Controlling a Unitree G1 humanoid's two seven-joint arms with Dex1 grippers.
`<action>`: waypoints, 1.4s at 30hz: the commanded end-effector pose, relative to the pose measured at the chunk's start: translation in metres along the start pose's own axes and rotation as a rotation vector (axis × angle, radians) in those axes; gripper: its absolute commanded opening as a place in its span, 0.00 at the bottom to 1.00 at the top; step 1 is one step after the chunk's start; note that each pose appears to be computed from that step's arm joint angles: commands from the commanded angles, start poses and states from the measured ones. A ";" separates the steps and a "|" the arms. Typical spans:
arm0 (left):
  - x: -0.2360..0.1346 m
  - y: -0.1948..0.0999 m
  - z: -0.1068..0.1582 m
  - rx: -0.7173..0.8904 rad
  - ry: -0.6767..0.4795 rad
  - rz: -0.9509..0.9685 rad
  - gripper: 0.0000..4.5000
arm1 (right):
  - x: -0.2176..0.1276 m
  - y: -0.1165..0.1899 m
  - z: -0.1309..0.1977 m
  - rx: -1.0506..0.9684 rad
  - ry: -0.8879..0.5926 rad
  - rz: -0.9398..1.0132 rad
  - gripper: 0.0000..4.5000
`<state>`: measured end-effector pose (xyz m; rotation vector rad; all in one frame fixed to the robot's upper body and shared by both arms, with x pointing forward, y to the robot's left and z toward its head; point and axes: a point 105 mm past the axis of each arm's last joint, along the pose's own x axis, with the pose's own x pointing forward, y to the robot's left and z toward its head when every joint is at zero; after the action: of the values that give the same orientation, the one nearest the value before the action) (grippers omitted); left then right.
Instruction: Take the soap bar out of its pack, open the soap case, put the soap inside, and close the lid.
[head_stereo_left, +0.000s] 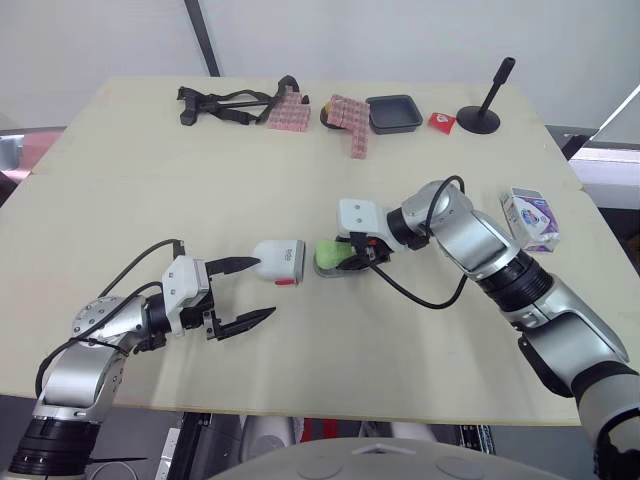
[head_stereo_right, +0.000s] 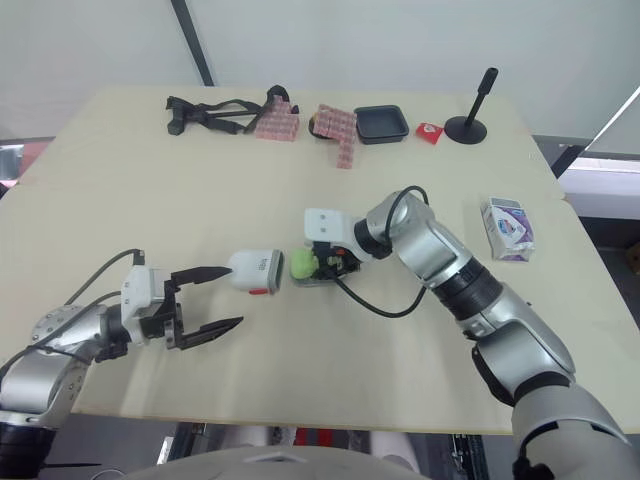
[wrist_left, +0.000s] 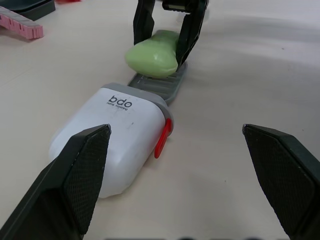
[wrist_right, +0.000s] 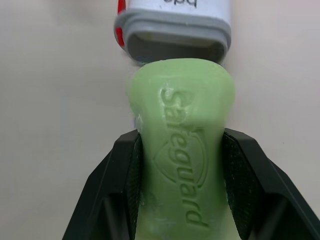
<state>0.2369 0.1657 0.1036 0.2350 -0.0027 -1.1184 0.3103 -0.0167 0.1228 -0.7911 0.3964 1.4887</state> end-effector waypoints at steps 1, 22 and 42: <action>-0.001 0.002 0.006 0.027 -0.020 0.011 1.00 | -0.003 -0.005 0.010 -0.049 -0.007 -0.015 0.39; -0.002 -0.001 0.003 0.023 -0.015 0.014 1.00 | -0.001 -0.008 0.008 -0.065 0.011 0.008 0.99; -0.007 0.016 0.001 0.087 0.031 0.015 1.00 | -0.075 0.030 -0.010 0.075 -0.522 -0.216 1.00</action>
<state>0.2448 0.1751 0.1007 0.2885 0.0006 -1.1043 0.2822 -0.0743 0.1404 -0.3440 0.0843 1.4231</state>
